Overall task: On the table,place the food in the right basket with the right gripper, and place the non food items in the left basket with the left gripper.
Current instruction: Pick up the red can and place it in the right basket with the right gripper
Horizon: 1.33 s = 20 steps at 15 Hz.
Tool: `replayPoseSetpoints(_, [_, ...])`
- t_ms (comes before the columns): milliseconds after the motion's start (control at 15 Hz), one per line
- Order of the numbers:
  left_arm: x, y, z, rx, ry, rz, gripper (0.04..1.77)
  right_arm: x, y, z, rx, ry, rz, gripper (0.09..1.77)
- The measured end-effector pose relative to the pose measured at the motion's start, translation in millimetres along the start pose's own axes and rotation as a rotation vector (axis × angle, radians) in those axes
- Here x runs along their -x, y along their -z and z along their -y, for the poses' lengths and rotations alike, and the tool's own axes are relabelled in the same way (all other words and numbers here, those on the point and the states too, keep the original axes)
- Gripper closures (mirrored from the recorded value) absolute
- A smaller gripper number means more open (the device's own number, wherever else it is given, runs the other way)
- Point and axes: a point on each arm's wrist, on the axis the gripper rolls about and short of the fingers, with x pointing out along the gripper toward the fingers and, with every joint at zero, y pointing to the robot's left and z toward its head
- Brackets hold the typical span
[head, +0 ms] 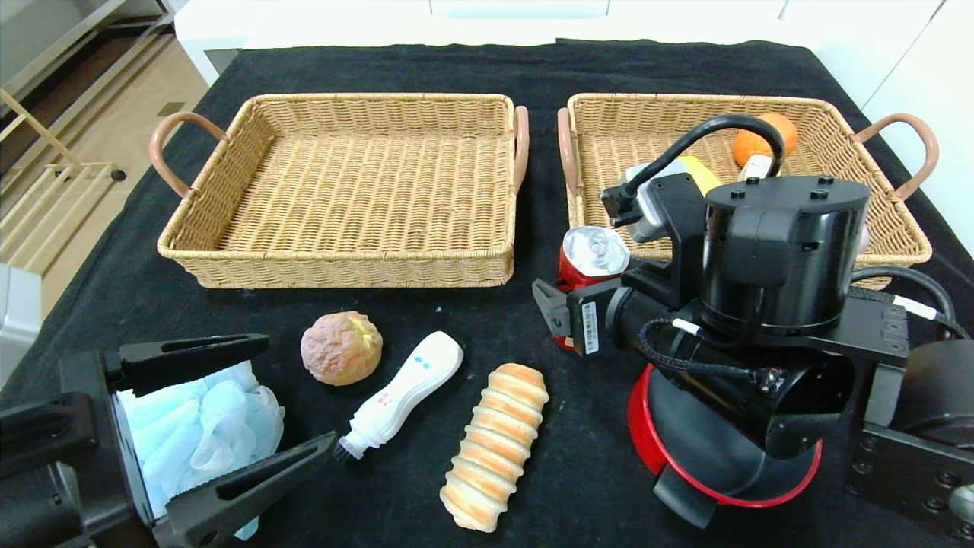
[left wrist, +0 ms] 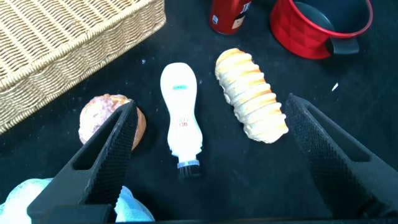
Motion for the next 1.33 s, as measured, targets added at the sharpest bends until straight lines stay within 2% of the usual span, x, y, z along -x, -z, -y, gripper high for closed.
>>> replayPoseSetpoints(267, [0, 0, -0.1, -0.001, -0.001, 0.002, 0.09, -3, 2, 2, -0.003, 0.011, -0.004, 0.15])
replayPoseSetpoints(467, [0, -1, -0.1, 0.0, -0.001, 0.002, 0.09, -6, 0, 1, -0.02, 0.01, 0.03, 0.15])
replayPoseSetpoints(1133, [1, -1, 0.0, -0.002, -0.002, 0.006, 0.09, -11, 7, -2, -0.009, 0.01, 0.012, 0.17])
replayPoseSetpoints(1333, [1, -3, -0.3, -0.006, -0.007, 0.02, 0.09, -12, 8, -3, -0.007, 0.008, 0.008, 0.69])
